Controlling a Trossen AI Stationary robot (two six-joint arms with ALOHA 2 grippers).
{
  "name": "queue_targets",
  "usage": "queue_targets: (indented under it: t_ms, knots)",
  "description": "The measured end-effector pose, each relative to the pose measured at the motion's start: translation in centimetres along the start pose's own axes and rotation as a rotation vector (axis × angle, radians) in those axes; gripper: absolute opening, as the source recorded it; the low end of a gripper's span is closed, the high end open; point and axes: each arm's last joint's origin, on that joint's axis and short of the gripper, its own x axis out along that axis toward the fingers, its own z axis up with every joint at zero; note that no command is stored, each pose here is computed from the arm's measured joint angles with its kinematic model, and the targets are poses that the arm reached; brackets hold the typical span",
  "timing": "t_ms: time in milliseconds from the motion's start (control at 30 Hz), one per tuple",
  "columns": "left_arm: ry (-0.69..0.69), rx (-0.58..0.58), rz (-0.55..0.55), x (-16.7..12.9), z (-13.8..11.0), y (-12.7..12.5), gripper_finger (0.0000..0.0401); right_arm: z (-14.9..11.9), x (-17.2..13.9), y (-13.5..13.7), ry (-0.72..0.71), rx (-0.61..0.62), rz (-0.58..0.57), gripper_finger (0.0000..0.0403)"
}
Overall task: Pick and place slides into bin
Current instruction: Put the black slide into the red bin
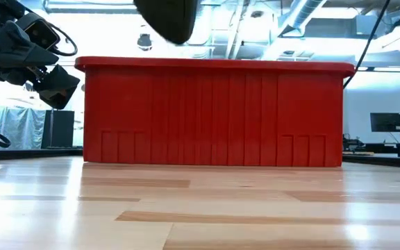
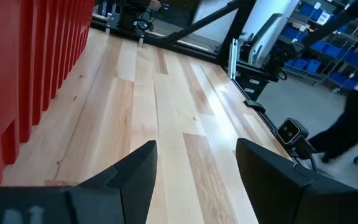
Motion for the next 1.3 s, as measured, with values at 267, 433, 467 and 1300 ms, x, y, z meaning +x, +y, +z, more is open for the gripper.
queue_targets:
  t_ms: [267,433,467,1300]
  knots:
    - [0.000,0.000,0.000,0.0,0.0,0.0,0.0210,1.7,-4.8,-2.4,-0.112,-0.055,-0.109,0.0000]
    - [-0.001,0.000,0.000,0.0,0.0,0.0,0.0210,2.0,-7.0,-5.4,-0.093,-0.085,-0.201,0.0000]
    - [0.000,0.000,0.000,0.0,0.0,0.0,0.0210,2.0,-7.4,-6.1,-0.081,-0.090,-0.216,0.0000]
    - [0.000,0.000,0.000,0.0,0.0,0.0,0.0210,1.0,-9.1,-25.0,0.324,-0.381,-0.337,0.0000]
